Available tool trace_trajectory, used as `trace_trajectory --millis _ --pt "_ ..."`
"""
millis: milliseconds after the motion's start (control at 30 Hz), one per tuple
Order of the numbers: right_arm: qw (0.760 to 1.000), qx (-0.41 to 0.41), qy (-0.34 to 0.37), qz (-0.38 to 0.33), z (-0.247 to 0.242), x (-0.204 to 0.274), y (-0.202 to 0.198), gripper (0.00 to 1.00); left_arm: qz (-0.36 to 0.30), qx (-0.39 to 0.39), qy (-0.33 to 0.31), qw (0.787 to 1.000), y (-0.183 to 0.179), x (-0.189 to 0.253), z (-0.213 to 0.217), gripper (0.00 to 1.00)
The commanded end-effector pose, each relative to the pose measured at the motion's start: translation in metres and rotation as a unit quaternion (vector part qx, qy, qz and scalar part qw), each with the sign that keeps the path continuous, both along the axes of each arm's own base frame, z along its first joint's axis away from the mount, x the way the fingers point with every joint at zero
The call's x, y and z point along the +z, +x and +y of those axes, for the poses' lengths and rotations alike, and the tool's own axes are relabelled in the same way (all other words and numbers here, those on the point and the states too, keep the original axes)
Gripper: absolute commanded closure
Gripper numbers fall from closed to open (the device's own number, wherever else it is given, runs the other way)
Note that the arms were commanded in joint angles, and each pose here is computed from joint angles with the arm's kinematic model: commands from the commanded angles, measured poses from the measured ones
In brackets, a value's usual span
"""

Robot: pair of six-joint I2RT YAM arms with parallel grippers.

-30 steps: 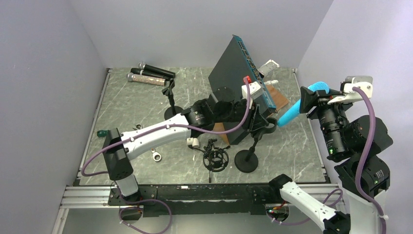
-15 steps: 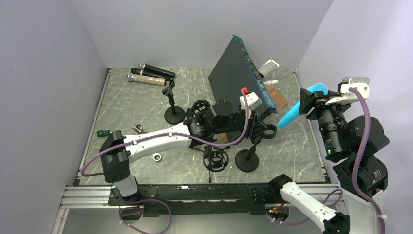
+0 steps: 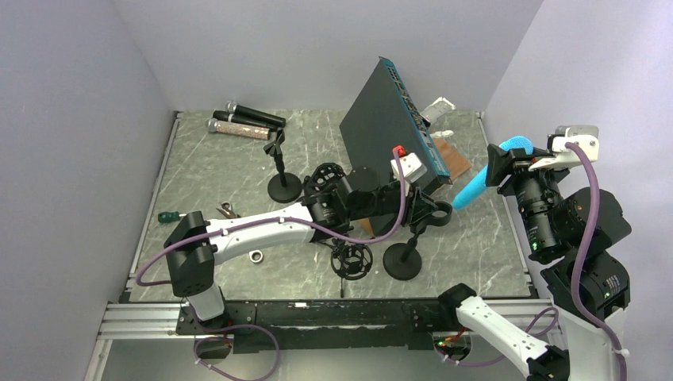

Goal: Remove the microphone from the stand

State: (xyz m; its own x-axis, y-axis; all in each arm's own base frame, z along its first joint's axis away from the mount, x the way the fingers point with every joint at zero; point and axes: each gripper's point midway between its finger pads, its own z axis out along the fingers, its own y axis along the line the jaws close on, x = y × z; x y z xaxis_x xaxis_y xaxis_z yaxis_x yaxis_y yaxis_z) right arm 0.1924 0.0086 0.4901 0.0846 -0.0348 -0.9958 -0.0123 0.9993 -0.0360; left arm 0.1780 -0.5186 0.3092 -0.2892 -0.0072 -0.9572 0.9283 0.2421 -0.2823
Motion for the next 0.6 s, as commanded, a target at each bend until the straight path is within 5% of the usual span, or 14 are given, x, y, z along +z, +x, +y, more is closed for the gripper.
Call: trace_trajectory --millis 0,567 --pt "0.999 -0.014 0.012 -0.032 -0.007 0.017 -0.004 1.0 0.057 -0.014 0.172 0.983 -0.012 -0.136 0.02 0.73" --pt "1.0 -0.016 0.003 -0.021 -0.003 0.008 0.006 1.0 0.062 -0.017 0.197 0.978 -0.017 -0.17 0.03 0.72"
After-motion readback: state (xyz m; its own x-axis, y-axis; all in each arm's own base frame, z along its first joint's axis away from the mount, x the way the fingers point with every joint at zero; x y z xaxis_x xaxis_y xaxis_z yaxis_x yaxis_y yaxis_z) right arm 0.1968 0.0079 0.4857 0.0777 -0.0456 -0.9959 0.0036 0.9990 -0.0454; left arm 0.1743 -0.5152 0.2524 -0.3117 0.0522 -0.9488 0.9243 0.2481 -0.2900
